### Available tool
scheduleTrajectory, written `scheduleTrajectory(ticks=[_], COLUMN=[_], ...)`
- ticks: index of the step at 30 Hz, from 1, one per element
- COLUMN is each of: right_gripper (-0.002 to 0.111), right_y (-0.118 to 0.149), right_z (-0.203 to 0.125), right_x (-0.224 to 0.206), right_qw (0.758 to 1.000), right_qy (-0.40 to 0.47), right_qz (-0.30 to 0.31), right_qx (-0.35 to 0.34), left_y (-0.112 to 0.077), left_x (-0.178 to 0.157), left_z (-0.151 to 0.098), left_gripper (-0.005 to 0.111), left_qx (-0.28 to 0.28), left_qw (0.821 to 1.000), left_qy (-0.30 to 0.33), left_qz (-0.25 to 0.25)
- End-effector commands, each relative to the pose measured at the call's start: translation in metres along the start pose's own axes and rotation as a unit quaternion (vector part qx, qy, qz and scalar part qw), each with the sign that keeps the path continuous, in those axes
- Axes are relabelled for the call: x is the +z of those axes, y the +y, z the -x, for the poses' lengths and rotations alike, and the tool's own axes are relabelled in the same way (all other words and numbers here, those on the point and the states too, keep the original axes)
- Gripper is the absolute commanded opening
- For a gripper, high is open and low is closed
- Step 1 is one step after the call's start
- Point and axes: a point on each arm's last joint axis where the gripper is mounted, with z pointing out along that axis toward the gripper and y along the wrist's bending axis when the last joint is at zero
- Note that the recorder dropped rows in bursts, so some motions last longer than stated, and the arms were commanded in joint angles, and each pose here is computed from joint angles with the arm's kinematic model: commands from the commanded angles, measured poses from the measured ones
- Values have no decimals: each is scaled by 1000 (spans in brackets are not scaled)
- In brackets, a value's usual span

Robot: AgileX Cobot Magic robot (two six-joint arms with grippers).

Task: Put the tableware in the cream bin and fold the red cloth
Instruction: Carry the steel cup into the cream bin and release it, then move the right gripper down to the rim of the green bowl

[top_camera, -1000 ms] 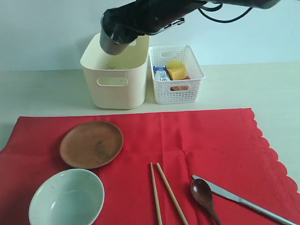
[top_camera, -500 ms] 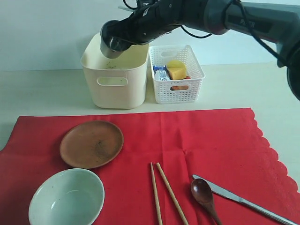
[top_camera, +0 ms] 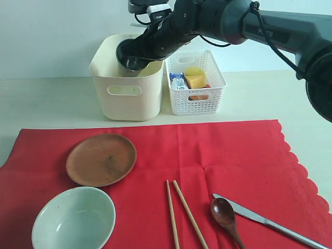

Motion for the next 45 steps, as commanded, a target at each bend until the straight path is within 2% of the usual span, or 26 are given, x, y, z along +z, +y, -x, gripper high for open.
scheduleTrajectory(ticks=[1,3,4,6,8,10,16,19,23,31,35,45], right_gripper=[10,27,41,57,63,63,55,44,25,3,1,0], right_y=[-3,-3,-3,-2,0,2,6,4,0,-2,-1,2], right_z=[-6,-8,-7,-3,5,16,38,40,26,-19,-52,-109], right_x=[8,9,9,2,-10,-31,-93,-110,-124,-166,-189,-245], right_qw=[1000,1000,1000,1000,1000,1000,999,998,995,993,993,997], right_qy=[15,18,18,14,12,12,40,54,75,76,66,25], right_qz=[-4,-4,-4,-3,-2,-2,-20,-44,-73,-90,-87,-78], right_qx=[-6,-6,-5,-2,2,-2,-7,-10,-3,-26,-33,-17], left_y=[0,0,0,0,0,0,0,0,0,0,0,0], left_x=[0,0,0,0,0,0,0,0,0,0,0,0], left_z=[0,0,0,0,0,0,0,0,0,0,0,0], left_gripper=[0,0,0,0,0,0,0,0,0,0,0,0], left_qx=[0,0,0,0,0,0,0,0,0,0,0,0], left_qw=[1000,1000,1000,1000,1000,1000,1000,1000,1000,1000,1000,1000], left_qy=[-7,-7,-7,-7,-7,-7,-7,-7,-7,-7,-7,-7], left_qz=[0,0,0,0,0,0,0,0,0,0,0,0])
